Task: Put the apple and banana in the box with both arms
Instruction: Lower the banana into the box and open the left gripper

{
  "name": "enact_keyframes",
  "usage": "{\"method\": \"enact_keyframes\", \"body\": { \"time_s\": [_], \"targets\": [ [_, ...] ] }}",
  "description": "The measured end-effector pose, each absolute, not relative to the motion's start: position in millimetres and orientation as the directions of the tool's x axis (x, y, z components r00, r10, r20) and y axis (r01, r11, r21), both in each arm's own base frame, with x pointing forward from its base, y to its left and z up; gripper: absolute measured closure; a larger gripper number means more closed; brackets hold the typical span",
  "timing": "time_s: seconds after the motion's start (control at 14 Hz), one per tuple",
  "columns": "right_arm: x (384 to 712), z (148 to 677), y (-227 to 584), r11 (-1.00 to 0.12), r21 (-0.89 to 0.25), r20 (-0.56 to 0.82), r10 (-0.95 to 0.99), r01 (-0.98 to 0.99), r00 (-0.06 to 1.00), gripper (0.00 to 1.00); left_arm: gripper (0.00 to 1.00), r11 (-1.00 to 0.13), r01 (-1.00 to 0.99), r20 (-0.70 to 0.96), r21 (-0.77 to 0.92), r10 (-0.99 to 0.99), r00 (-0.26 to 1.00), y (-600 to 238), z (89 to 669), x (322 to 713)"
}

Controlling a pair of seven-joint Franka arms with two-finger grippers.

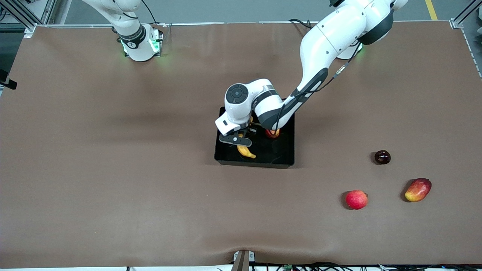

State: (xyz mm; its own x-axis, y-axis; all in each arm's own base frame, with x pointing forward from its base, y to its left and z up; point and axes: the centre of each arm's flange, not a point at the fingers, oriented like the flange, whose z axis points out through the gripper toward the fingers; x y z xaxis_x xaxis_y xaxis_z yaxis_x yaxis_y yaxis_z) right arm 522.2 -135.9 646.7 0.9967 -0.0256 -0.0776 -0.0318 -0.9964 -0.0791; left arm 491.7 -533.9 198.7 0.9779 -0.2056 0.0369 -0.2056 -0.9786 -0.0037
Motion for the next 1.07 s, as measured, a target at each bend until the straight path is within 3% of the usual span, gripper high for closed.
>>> {"method": "enact_keyframes", "body": {
  "time_s": [0.21,0.64,1.07],
  "targets": [
    [522.2,646.7,-135.9,-0.996,-0.079,-0.078,-0.026,-0.032,0.997,0.0,0.61,-0.979,-0.205,0.032,-0.003,-0.205,0.978,-532.9,191.5,491.7],
    [521.7,646.0,-138.3,-0.995,-0.089,-0.078,-0.031,-0.038,0.996,0.0,0.01,-0.989,-0.146,0.083,-0.028,-0.148,0.986,-515.2,247.8,526.7],
    [521.9,643.4,-140.5,-0.994,-0.1,-0.084,-0.034,-0.042,0.996,0.0,0.0,-1.0,-0.004,0.195,-0.013,-0.007,0.981,-412.9,393.5,606.4]
  ]
}}
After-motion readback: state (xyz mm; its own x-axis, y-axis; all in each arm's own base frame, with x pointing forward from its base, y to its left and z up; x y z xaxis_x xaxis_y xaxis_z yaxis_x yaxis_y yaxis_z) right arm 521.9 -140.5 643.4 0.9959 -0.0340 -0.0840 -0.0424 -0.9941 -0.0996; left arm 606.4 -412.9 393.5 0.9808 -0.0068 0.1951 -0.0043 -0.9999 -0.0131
